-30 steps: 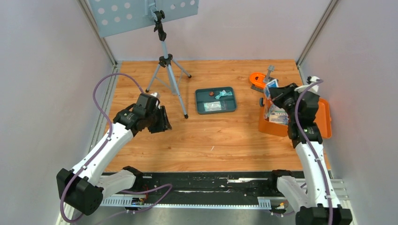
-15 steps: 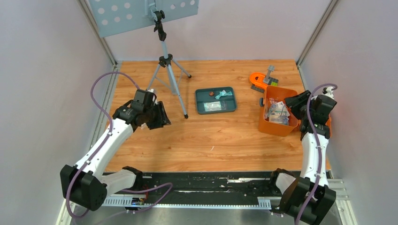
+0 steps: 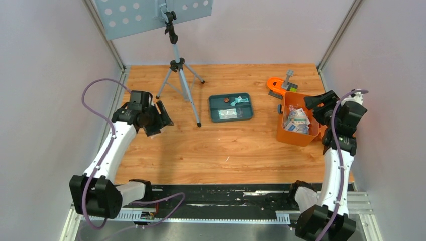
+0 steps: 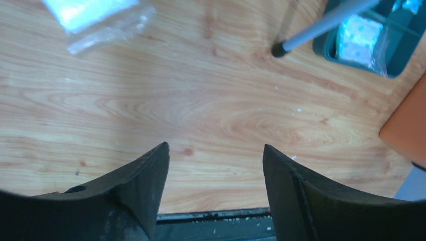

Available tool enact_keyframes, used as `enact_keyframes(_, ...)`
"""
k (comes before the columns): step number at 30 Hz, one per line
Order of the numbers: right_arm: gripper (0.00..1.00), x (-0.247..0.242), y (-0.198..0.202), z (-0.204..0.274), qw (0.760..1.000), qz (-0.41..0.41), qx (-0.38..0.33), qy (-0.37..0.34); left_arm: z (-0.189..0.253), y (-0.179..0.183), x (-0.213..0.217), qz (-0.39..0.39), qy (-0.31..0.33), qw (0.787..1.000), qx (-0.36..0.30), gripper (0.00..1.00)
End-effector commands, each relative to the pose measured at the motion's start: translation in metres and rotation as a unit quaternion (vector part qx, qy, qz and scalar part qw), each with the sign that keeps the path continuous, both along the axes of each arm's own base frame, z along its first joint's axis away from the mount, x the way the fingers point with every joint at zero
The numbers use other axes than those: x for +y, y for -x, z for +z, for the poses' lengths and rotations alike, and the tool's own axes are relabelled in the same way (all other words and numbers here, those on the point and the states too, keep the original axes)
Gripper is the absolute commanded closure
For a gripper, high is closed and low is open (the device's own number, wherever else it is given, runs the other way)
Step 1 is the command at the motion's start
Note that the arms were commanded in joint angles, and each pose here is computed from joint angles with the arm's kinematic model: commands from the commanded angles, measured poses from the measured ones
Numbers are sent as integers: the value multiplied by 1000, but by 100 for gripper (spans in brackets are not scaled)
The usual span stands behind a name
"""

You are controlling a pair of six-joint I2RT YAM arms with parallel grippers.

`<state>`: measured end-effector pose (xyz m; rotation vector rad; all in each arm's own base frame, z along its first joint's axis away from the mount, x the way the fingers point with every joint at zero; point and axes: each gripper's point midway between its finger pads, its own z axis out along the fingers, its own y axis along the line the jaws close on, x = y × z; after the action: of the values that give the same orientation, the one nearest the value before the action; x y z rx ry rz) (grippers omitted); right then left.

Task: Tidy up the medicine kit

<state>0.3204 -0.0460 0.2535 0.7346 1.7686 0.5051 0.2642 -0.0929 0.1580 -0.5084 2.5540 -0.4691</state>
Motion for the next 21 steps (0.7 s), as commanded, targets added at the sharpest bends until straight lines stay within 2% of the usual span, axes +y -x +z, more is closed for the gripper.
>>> enact_keyframes(1, 36, 25, 1, 46, 997, 44, -59, 0, -9, -17, 25, 80, 34, 996, 9, 17)
enact_keyframes(2, 36, 32, 1, 47, 997, 53, -59, -3, -12, -20, 27, 93, 44, 995, 10, 12)
enact_keyframes(5, 36, 49, 0, 43, 995, 78, -55, -9, -36, -31, 45, 158, 50, 986, 29, 7)
enact_keyframes(7, 36, 59, -1, 38, 995, 92, -49, -9, -52, -36, 60, 192, 40, 979, 51, 8)
enact_keyframes(10, 36, 65, 0, 29, 994, 104, -40, -18, -63, -49, 91, 237, -22, 970, 54, 14)
enact_keyframes(12, 36, 68, 1, 26, 993, 110, -38, -20, -67, -60, 107, 254, -59, 964, 51, 15)
enact_keyframes(15, 36, 71, 1, 24, 992, 116, -36, -24, -84, -71, 120, 262, -96, 957, 83, 7)
enact_keyframes(17, 36, 73, 1, 24, 992, 120, -37, -26, -91, -78, 126, 261, -113, 953, 100, 1)
enact_keyframes(21, 36, 75, 0, 18, 991, 126, -33, -29, -99, -93, 128, 256, -119, 953, 108, 0)
